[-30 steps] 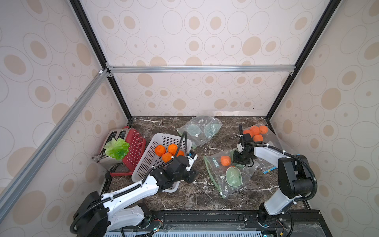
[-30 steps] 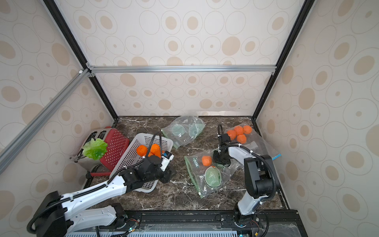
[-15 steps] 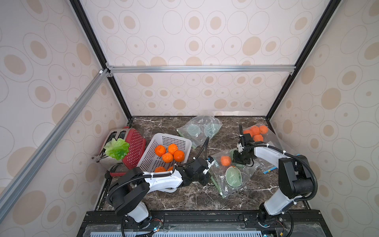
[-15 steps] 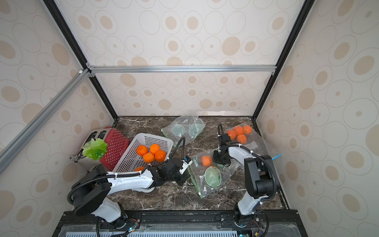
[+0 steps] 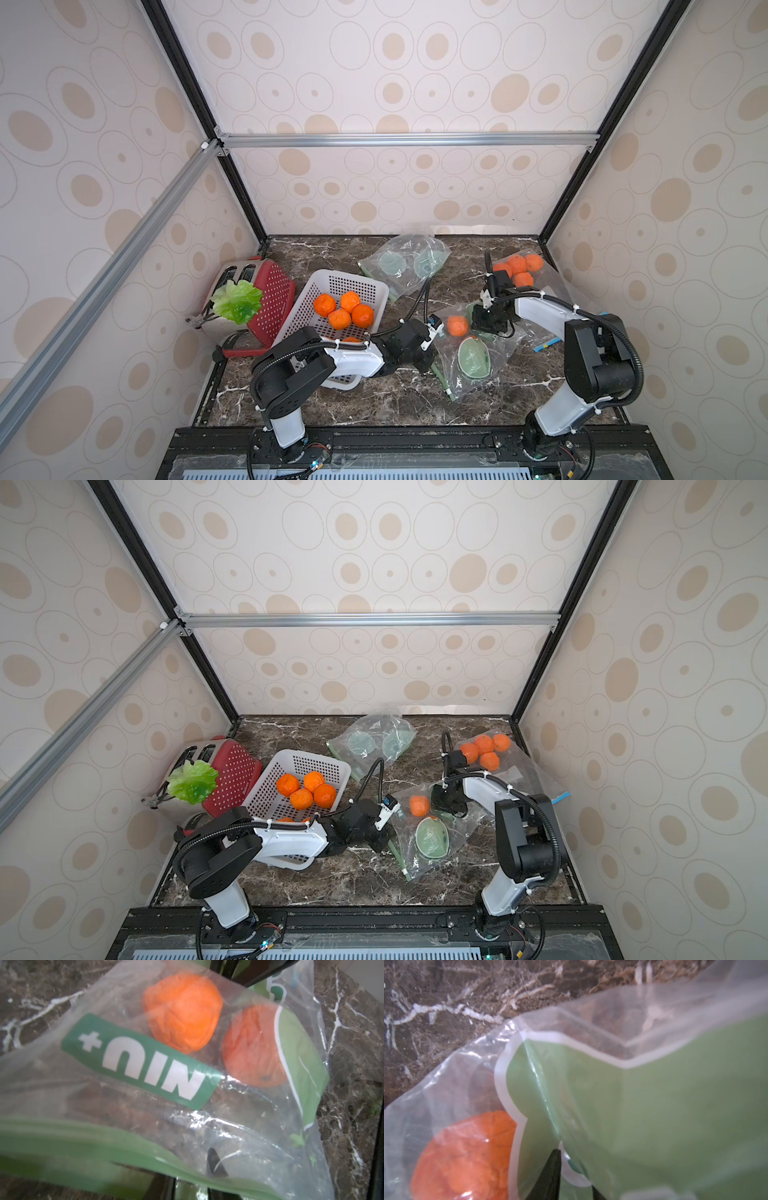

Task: Open the zip-top bag and take out the orange
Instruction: Pick up the orange from the zipper food storage bag.

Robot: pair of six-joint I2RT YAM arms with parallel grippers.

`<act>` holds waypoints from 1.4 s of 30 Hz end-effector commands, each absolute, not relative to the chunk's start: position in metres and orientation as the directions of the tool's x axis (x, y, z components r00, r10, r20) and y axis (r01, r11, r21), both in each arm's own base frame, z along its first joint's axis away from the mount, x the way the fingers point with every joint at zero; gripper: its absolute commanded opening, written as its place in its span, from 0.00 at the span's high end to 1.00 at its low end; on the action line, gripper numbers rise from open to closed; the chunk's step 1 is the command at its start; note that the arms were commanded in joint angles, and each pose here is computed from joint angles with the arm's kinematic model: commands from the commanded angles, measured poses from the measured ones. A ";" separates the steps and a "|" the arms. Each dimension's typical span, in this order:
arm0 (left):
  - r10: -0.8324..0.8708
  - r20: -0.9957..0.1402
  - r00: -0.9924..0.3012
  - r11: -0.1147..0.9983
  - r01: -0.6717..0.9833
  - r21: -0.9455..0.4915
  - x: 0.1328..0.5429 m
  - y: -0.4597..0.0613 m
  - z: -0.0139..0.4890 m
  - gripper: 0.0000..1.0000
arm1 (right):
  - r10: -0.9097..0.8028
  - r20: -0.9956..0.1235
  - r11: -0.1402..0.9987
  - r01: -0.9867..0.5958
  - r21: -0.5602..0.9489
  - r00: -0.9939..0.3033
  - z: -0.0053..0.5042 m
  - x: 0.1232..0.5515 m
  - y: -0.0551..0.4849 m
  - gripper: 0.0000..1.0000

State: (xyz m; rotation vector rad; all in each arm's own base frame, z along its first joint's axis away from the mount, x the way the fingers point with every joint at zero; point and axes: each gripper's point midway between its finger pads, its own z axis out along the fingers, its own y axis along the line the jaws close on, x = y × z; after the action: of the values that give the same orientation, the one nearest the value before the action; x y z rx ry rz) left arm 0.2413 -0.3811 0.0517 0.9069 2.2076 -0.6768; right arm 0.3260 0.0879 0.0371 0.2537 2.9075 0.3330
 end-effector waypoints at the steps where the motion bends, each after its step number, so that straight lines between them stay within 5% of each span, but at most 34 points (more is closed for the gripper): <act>1: 0.365 -0.794 -0.487 0.594 0.778 -0.204 0.255 -0.406 0.068 0.67 | 0.200 -0.158 0.956 0.158 0.245 -0.967 0.033 0.320 0.087 0.72; 5: 0.330 -0.819 -0.469 0.617 0.764 -0.188 0.264 -0.407 0.063 0.50 | 0.200 -0.160 0.956 0.157 0.248 -0.967 0.035 0.320 0.088 0.72; 10: 0.283 -0.849 -0.445 0.650 0.741 -0.171 0.279 -0.408 0.058 0.17 | 0.198 -0.151 0.950 0.152 0.272 -0.969 0.033 0.321 0.093 0.72; 16: 0.266 -0.868 -0.418 0.676 0.723 -0.141 0.293 -0.408 0.055 0.03 | 0.153 -0.132 0.949 0.108 0.297 -0.979 0.031 0.318 0.106 0.74; 28: 0.335 -0.853 -0.401 0.533 0.827 -0.179 0.269 -0.420 0.043 0.01 | 0.021 -0.111 0.919 -0.025 0.394 -0.994 0.034 0.308 0.149 0.75; 42: 0.335 -0.843 -0.421 0.630 0.766 -0.132 0.277 -0.395 0.031 0.01 | 0.076 -0.286 0.963 -0.004 0.268 -0.955 0.070 0.348 0.131 0.74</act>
State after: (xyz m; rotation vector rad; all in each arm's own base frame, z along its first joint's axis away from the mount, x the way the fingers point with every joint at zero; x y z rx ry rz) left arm 0.2721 -0.4006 0.0290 0.8747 2.0177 -0.6855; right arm 0.3305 0.1364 0.0533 0.0214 2.8738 0.4322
